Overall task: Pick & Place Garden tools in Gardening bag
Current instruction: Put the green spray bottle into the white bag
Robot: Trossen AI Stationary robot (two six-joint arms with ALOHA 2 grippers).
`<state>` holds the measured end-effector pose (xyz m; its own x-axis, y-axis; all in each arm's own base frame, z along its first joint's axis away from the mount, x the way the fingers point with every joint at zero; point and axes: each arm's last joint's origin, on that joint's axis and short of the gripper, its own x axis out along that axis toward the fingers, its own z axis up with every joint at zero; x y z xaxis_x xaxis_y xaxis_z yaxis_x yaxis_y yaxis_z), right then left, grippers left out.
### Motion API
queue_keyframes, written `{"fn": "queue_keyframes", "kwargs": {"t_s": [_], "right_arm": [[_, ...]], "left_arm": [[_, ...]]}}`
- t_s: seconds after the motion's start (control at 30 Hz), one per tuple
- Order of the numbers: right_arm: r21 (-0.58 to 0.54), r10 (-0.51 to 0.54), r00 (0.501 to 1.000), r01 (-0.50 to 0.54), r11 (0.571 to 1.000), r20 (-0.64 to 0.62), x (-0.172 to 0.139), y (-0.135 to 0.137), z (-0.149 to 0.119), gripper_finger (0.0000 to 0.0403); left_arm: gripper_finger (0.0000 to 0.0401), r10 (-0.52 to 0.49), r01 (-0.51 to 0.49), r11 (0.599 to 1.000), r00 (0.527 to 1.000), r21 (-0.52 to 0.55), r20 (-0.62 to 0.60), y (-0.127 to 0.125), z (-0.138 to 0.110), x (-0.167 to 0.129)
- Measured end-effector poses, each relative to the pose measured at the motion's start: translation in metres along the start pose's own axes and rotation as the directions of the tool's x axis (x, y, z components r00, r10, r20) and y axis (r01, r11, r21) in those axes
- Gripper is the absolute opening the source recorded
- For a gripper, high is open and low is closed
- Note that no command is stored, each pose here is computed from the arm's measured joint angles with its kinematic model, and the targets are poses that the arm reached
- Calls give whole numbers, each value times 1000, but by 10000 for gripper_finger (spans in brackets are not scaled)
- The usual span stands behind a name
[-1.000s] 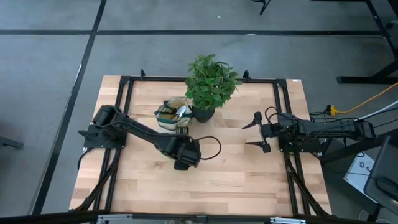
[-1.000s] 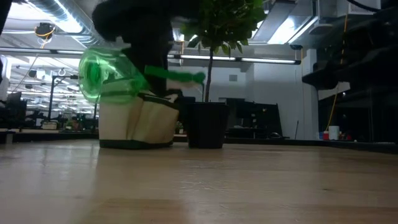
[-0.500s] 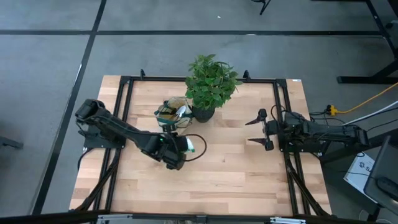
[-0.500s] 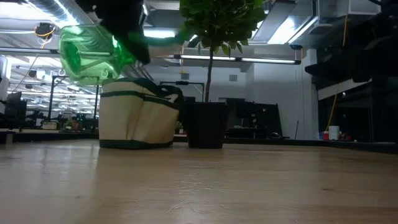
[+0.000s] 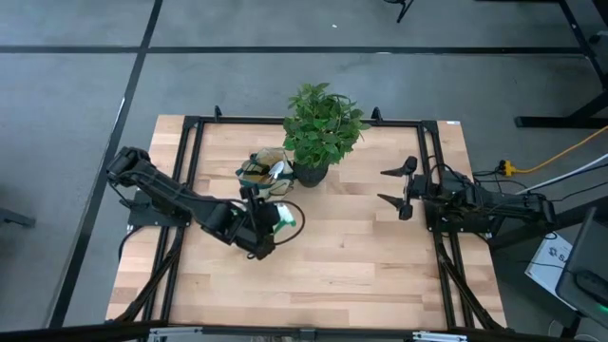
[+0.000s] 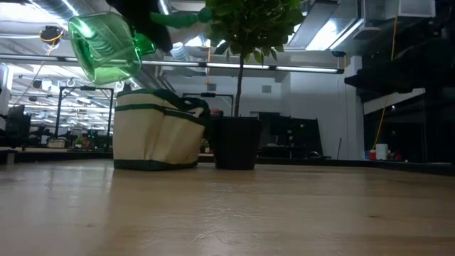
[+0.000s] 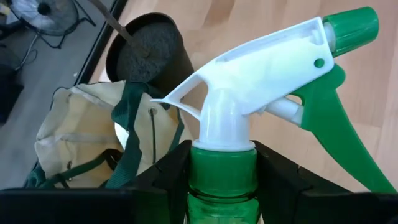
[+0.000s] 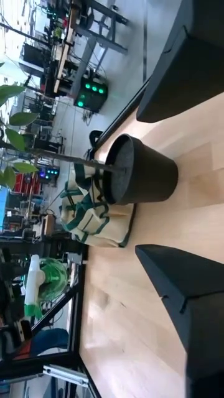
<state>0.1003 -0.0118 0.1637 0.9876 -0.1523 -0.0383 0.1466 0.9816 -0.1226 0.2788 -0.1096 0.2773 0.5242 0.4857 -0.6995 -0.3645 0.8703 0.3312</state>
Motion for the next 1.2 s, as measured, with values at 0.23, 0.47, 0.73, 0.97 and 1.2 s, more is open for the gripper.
{"fn": "queue_keyframes", "kwargs": {"t_s": [0.23, 0.47, 0.73, 0.97, 1.2], "right_arm": [[-15, 0, 1000, 0, 1000, 1, 0, 0, 0, 341], [-16, 0, 1000, 0, 1000, 2, 0, 0, 0, 341], [-17, -1, 1000, 1, 1000, 1, 0, 0, 0, 341], [-16, -1, 1000, 1, 1000, 2, 0, 0, 0, 341], [-16, -1, 1000, 1, 1000, 1, 0, 0, 0, 341]], "left_arm": [[140, 37, -37, 999, 999, 3, 6, 5, 3, 5], [141, 89, -90, 995, 996, 31, 30, 14, 7, 6], [141, 158, -159, 987, 972, -7, 174, 38, -2, -28], [141, 46, -30, 998, 952, -57, 303, 53, -26, -31], [141, -50, 73, 997, 845, -22, 533, 70, -45, -27]]}}
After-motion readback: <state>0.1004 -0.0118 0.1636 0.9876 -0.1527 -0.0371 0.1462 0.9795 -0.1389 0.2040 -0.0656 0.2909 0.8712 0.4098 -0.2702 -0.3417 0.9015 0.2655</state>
